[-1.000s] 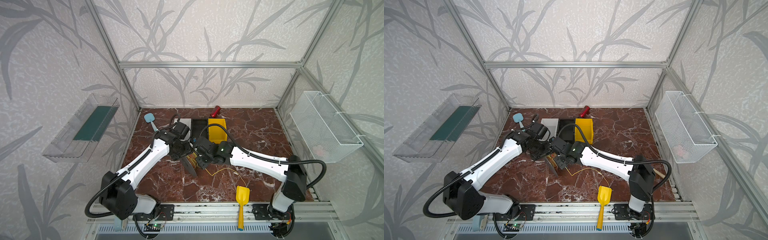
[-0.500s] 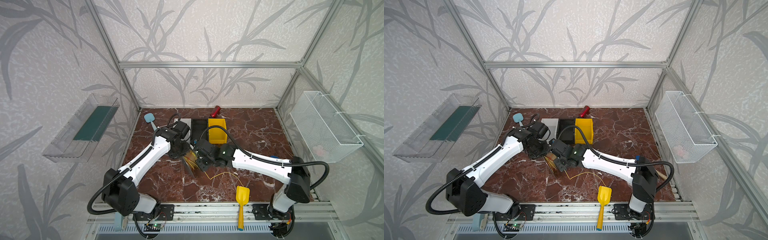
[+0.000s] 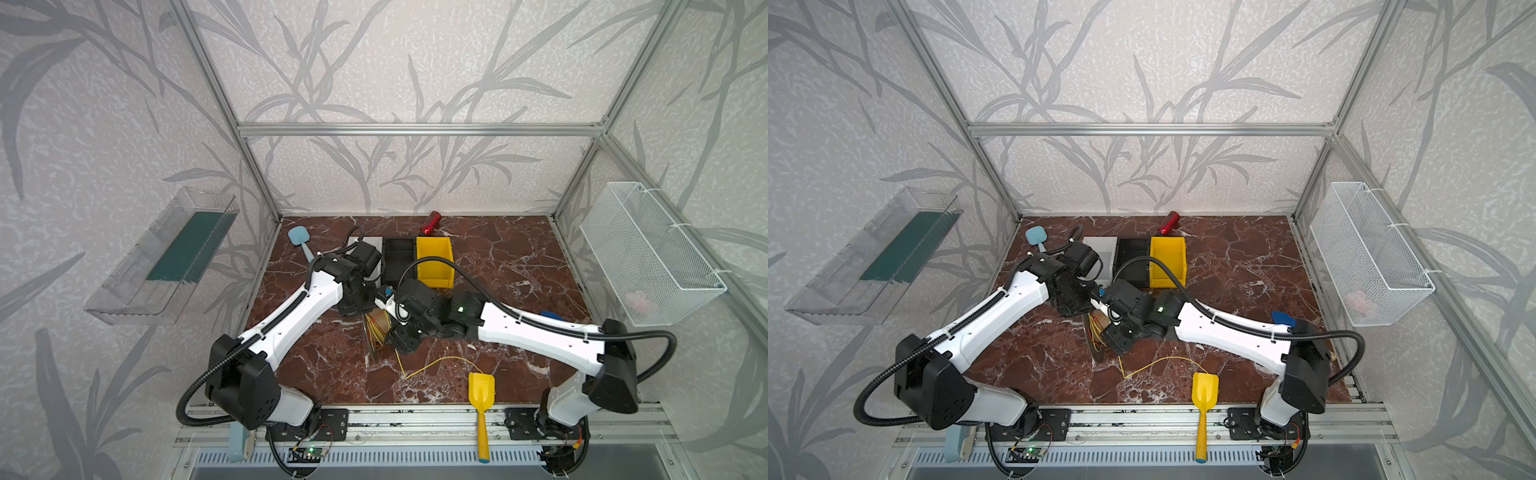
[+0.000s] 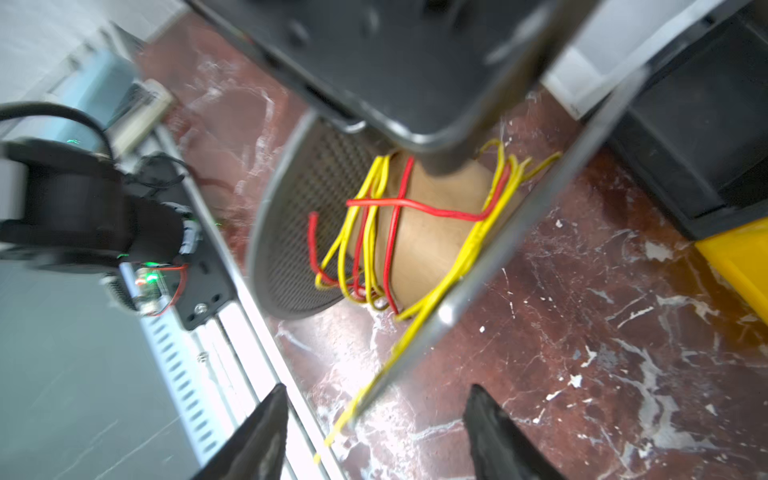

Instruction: Wrap the cables

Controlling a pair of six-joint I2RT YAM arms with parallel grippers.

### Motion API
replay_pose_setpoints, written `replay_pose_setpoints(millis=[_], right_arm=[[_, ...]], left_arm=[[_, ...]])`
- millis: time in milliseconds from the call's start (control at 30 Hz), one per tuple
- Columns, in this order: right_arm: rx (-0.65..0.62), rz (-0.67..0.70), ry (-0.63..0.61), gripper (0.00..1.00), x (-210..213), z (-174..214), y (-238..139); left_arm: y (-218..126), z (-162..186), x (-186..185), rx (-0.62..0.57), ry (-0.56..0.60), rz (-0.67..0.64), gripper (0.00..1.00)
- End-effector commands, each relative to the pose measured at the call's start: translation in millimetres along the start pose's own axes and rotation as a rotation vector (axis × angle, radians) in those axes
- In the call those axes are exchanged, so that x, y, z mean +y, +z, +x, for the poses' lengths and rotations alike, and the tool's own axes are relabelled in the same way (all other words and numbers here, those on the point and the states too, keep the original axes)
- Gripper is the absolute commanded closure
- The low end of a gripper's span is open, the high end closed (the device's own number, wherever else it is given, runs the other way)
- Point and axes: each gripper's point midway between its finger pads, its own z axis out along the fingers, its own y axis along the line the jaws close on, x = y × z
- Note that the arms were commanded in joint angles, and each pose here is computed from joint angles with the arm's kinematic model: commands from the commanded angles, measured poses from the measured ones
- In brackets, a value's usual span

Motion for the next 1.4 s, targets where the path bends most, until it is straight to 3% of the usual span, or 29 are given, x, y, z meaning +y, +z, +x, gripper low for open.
replay_pose_setpoints(millis=[0, 133, 267, 400, 567, 700, 833, 1200, 1367], right_arm=[[-0.153, -0.157, -0.02, 0.23, 16, -17, -63], [-0.149, -0.292, 0.015, 0.23, 17, 6, -92], [-0.075, -0.318, -0.03, 0.19, 13, 39, -89], [-0.053, -0.364, -0.091, 0.19, 13, 44, -75], [-0.097, -0.449, -0.157, 0.19, 19, 34, -64], [-0.066, -0.567, -0.159, 0.2, 32, 34, -55], [-0.064, -0.669, -0.148, 0.21, 44, 34, -53], [0.022, -0.629, -0.079, 0.24, 33, 85, -44], [0.017, -0.59, -0.046, 0.44, 29, 92, -45]], left_arm=[[-29, -7, 4, -0.082, 0.049, 0.043, 1.0], [-51, -17, 0, -0.173, 0.035, 0.157, 1.0], [-85, -32, 3, -0.252, -0.006, 0.248, 1.0], [-111, -44, -2, -0.295, -0.021, 0.327, 1.0], [-109, -49, -19, -0.292, -0.058, 0.428, 1.0], [-90, -54, -36, -0.258, -0.103, 0.517, 1.0], [-92, -60, -42, -0.267, -0.103, 0.55, 1.0], [-125, -72, -47, -0.268, -0.057, 0.596, 1.0], [-132, -73, -45, -0.269, -0.051, 0.616, 1.0]])
